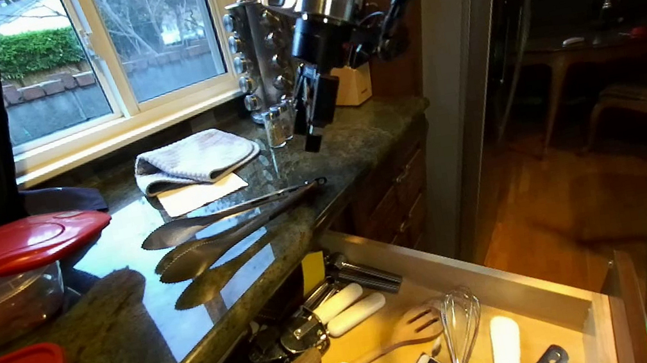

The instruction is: Remove the tongs from the drawer

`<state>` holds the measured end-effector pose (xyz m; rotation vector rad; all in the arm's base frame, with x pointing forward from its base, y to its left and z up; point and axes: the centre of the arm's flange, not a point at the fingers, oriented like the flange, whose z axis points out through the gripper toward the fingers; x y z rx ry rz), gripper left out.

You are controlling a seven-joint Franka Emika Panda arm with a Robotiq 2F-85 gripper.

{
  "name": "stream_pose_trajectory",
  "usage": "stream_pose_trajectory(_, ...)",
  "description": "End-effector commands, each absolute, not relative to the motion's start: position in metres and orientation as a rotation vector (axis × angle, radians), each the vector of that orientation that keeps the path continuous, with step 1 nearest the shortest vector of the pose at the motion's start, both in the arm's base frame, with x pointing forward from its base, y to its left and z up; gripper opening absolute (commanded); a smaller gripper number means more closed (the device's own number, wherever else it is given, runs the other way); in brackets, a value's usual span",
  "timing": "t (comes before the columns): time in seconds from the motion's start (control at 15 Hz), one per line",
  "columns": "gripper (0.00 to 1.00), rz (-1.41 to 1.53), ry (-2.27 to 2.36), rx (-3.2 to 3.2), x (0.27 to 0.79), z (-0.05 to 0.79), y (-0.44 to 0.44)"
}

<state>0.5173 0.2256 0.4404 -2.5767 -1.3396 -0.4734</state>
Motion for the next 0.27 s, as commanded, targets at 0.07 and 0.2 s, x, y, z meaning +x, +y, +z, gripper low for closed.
stream_pose_trajectory(0.07, 1.00, -0.417, -1.249, -2.613, 0.487, 0.430, 0.220)
stream_pose_trajectory(0.2, 1.00, -0.401, -1.223, -2.627, 0.470, 0.427, 0.216)
